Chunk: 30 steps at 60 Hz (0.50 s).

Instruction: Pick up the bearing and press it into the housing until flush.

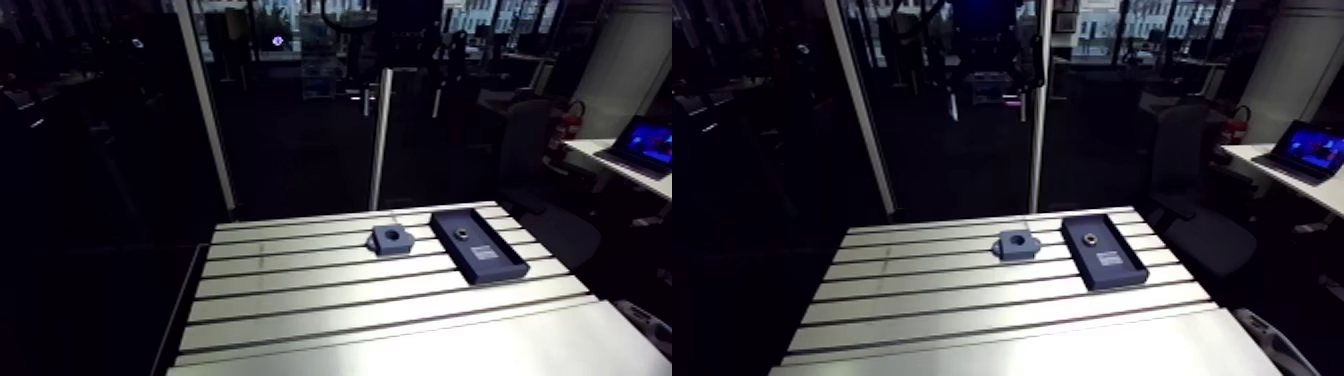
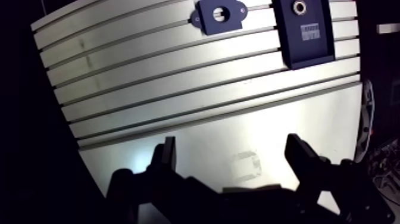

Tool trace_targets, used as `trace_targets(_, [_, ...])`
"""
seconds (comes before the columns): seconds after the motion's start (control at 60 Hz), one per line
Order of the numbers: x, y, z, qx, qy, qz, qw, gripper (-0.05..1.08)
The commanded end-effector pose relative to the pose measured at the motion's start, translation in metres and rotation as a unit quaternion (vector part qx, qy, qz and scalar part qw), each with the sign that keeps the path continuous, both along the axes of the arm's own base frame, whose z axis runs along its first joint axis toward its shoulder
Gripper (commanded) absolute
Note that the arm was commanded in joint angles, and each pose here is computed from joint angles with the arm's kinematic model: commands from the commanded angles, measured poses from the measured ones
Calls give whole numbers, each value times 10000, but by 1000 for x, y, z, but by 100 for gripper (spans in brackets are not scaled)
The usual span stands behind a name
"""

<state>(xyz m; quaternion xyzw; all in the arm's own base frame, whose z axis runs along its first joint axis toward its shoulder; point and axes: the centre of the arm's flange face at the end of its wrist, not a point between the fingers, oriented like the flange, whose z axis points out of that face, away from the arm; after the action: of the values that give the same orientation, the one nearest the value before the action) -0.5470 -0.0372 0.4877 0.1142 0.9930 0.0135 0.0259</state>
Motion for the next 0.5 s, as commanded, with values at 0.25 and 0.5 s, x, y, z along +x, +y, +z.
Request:
trace_targets(0.25, [-4,1,6,34,52,101,9999,1])
trace_targets(0.5, [-13,10,4,74,30,447,9990,1])
